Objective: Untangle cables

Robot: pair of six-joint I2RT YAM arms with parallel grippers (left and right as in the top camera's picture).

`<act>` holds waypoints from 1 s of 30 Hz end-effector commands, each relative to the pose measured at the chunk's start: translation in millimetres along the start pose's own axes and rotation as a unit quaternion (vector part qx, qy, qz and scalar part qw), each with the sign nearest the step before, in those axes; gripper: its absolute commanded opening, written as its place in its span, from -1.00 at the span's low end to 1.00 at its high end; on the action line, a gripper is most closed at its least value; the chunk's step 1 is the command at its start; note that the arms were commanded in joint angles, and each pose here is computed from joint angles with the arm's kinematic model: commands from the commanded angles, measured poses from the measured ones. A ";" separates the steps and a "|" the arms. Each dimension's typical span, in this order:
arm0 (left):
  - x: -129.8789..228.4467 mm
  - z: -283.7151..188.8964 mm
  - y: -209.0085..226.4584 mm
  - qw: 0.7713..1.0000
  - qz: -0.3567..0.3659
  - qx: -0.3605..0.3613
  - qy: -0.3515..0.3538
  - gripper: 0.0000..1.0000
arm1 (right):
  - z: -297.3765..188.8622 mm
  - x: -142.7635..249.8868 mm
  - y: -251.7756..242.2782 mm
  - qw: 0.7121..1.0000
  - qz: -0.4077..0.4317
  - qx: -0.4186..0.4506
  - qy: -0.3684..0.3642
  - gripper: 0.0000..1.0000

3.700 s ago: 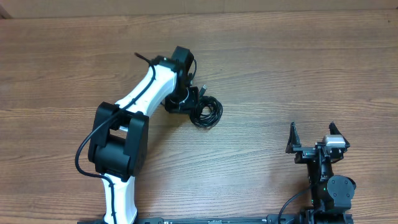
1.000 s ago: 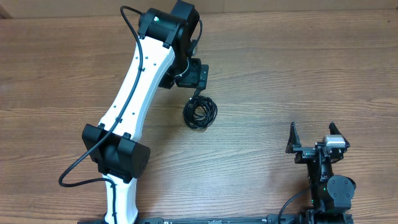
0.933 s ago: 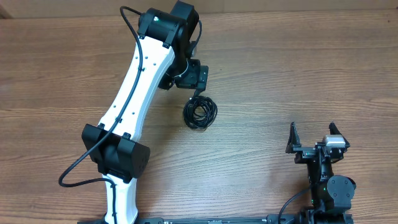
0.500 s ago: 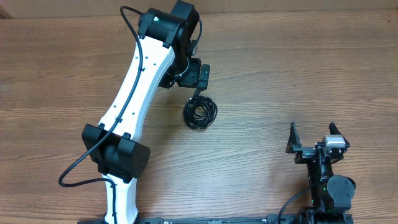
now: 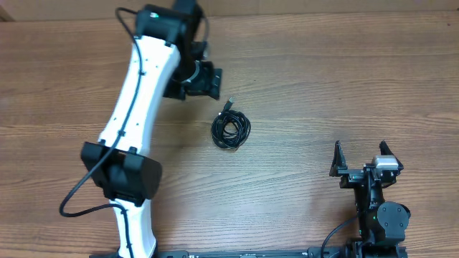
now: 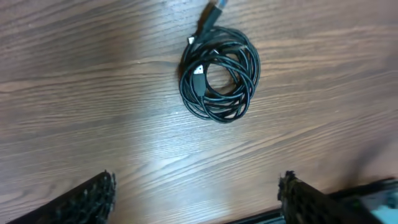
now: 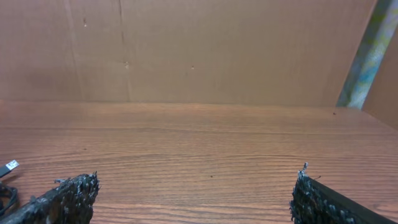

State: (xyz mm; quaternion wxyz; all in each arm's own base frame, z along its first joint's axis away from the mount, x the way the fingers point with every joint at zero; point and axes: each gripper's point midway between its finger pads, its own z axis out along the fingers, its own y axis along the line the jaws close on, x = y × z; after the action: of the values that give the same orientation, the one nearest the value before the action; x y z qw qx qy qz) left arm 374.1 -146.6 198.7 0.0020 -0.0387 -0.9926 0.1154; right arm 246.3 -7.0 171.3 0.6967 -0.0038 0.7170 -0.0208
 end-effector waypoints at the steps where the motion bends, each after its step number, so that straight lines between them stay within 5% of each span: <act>1: 3.4 -20.7 -5.7 0.998 -0.007 0.059 -0.013 0.70 | 0.1 1.5 -0.5 1.000 0.000 0.001 -0.002 1.00; 10: 16.7 -45.6 -10.6 0.998 0.017 0.043 -0.048 0.70 | 0.1 1.5 -0.5 1.000 0.000 0.001 -0.002 1.00; 21: 108.4 -67.6 17.8 0.999 0.013 -0.005 -0.051 0.81 | 0.1 1.5 -0.5 1.000 0.000 0.001 -0.002 1.00; 30: 124.1 -48.6 24.1 0.999 -0.034 -0.008 -0.014 0.67 | 0.1 1.5 -0.5 1.000 0.000 0.001 -0.002 0.99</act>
State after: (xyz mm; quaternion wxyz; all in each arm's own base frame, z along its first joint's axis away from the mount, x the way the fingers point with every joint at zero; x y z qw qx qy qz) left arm 255.2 -104.9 250.1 -0.0289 -0.0297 -0.9924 0.1157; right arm 246.3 -7.0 171.5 0.6970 -0.0038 0.7168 -0.0208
